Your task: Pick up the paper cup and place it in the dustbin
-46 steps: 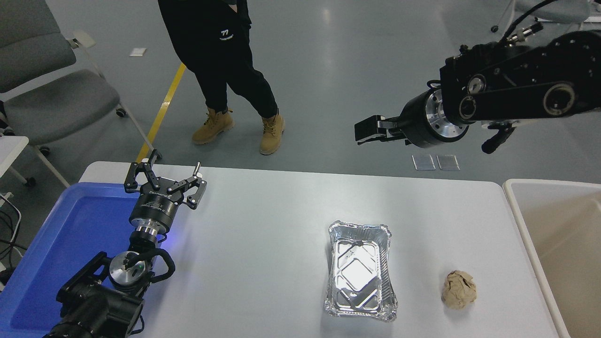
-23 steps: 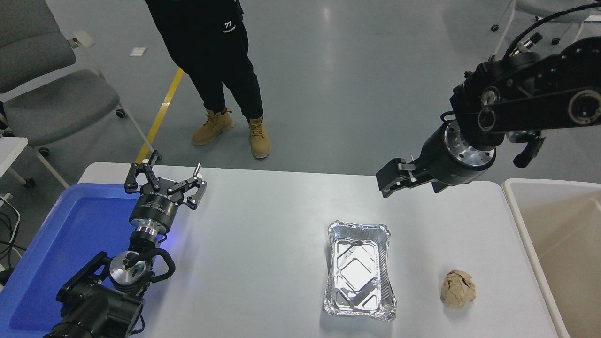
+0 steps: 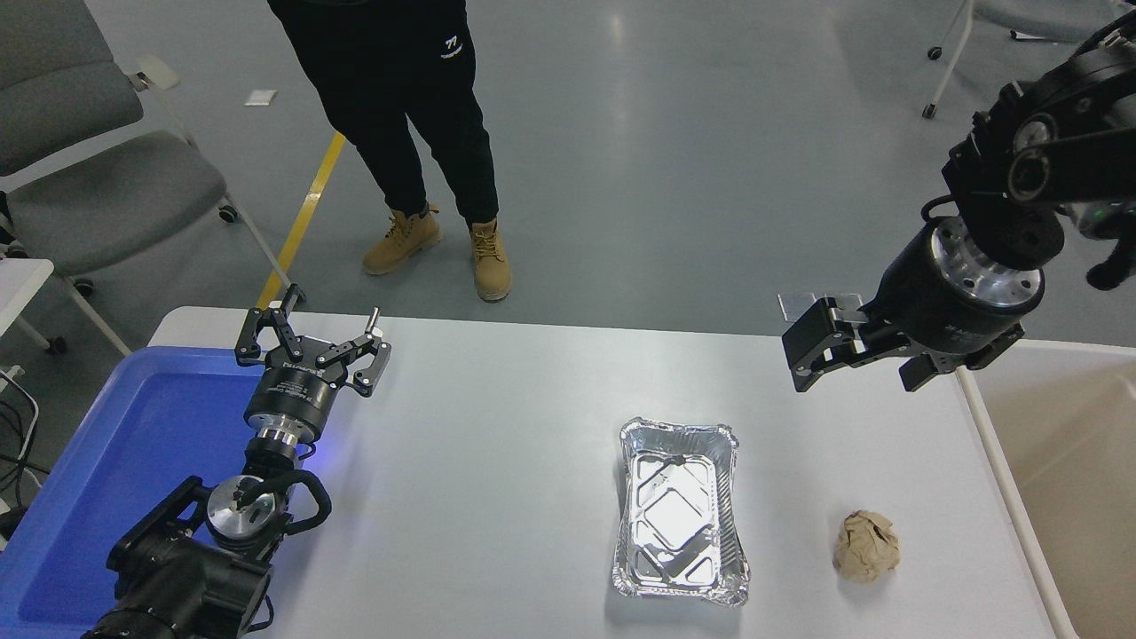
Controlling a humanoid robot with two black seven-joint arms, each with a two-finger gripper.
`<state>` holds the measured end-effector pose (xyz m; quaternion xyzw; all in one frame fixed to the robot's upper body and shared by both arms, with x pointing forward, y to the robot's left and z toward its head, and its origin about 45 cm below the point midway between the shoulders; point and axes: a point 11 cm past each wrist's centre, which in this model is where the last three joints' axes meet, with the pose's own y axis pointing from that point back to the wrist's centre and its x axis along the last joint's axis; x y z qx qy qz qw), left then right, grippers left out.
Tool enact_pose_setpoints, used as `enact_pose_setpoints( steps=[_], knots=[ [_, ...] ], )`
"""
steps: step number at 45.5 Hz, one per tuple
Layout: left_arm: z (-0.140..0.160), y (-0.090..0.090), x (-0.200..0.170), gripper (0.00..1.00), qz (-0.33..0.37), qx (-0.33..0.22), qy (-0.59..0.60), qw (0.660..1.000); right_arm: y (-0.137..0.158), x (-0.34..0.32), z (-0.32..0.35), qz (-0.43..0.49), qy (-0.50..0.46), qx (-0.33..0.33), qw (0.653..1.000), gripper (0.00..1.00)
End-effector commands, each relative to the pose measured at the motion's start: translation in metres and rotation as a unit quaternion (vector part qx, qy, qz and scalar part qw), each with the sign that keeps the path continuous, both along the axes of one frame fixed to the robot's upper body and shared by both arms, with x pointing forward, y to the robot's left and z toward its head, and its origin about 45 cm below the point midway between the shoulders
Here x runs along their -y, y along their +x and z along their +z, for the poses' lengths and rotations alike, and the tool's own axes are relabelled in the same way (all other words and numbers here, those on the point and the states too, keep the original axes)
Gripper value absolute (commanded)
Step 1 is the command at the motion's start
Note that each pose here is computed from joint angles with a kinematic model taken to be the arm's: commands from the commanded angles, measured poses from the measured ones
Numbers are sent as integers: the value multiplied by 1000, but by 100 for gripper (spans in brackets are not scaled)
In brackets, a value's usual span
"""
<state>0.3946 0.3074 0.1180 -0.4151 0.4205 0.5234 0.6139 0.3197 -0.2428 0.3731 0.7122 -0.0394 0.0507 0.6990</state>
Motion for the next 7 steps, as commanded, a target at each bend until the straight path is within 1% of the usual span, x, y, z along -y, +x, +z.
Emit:
enact_pose_setpoints(
  steps=[1, 7],
  knots=[
    [0, 0, 0, 99, 0, 0, 0, 1000, -3, 3, 5, -3, -5, -11, 1000, 100],
    [0, 0, 0, 99, 0, 0, 0, 1000, -4, 9, 3, -10, -11, -14, 1000, 100]
  ],
)
